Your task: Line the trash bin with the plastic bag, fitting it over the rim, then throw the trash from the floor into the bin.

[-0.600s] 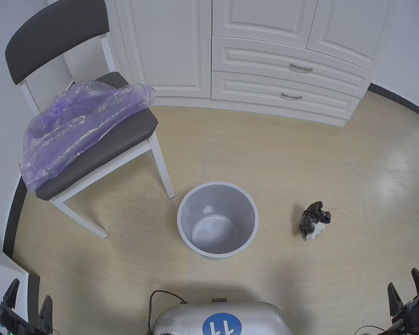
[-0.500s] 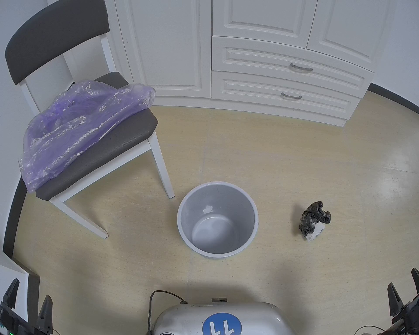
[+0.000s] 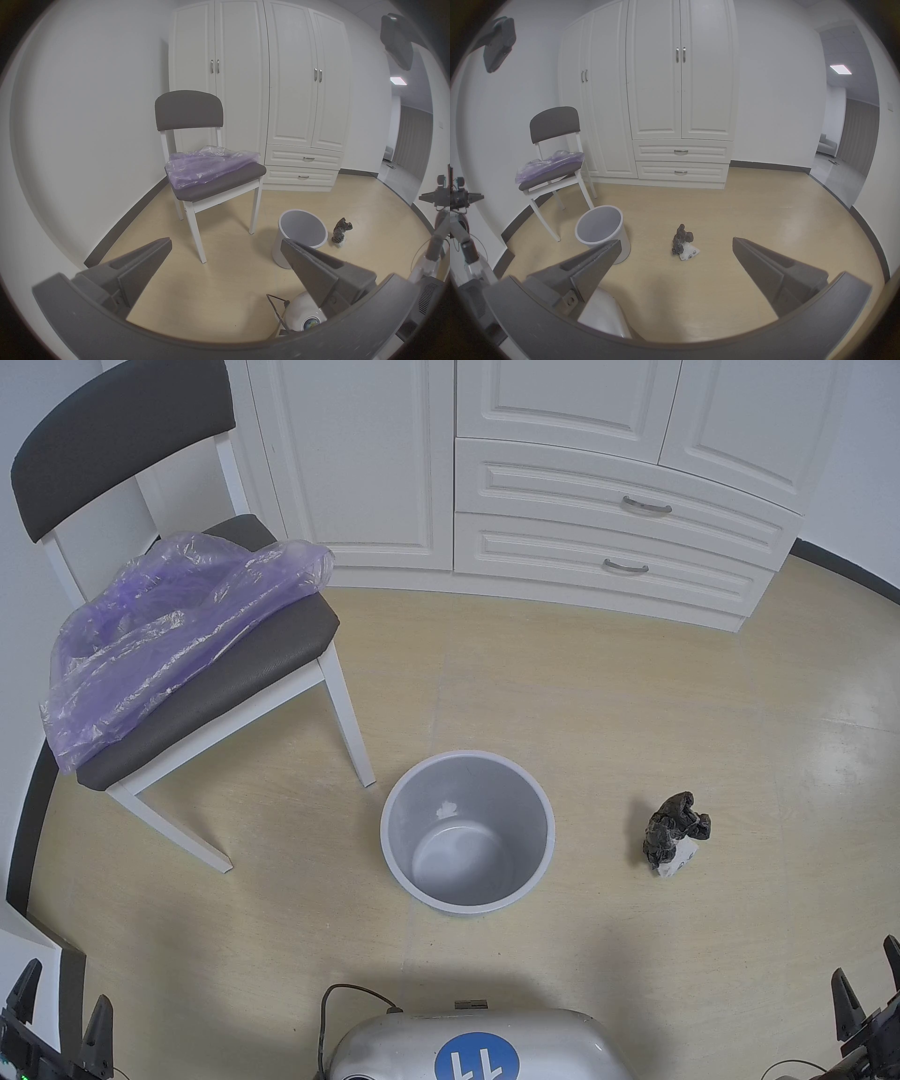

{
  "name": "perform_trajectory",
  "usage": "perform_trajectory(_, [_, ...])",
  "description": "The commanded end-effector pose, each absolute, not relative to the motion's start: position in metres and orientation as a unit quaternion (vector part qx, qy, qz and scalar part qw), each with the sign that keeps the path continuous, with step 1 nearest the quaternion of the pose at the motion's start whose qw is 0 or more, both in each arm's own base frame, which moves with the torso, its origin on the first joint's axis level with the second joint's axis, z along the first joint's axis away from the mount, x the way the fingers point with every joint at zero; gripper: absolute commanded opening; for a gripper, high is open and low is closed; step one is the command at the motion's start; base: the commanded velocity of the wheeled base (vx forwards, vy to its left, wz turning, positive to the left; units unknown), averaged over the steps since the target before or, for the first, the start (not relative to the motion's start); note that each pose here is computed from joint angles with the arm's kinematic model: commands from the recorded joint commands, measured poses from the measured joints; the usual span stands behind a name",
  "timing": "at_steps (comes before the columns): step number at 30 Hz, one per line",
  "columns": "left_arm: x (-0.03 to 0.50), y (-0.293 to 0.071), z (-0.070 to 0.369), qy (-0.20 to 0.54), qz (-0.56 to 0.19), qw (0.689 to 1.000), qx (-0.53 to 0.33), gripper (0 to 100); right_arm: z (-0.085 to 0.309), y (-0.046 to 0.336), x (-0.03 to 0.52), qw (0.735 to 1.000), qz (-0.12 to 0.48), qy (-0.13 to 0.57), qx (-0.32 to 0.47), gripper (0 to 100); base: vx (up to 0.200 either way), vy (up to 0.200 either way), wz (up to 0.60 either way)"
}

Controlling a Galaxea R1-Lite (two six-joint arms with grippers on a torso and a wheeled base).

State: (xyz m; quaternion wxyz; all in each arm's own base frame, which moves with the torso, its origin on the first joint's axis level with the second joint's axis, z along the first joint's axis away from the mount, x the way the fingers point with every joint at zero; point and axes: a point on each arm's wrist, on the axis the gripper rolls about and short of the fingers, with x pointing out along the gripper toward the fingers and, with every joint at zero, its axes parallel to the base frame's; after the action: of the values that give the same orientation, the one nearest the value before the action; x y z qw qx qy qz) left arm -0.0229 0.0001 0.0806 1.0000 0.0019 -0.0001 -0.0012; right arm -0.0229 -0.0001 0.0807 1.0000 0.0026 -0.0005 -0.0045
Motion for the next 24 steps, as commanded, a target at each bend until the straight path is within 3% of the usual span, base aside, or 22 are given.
perform_trajectory(1, [-0.0228, 0.0001, 0.0753, 0.001, 0.0, 1.0, 0.0, 100, 0.0756, -0.0002, -0.0228, 1.0, -0.004, -0.001, 0.012, 100, 0.0, 0.0, 0.0])
perform_trajectory(18, [-0.0228, -0.0007, 0.0756, -0.001, -0.018, 1.0, 0.017, 100, 0.0759, 0.0002, -0.0229, 1.0, 0.002, -0.001, -0.017, 100, 0.0, 0.0, 0.0])
perform_trajectory(24, [-0.0228, -0.0005, 0.0755, 0.0, -0.014, 1.0, 0.008, 100, 0.0837, 0.0, -0.0243, 0.999, 0.0, -0.025, 0.023, 100, 0.0, 0.0, 0.0])
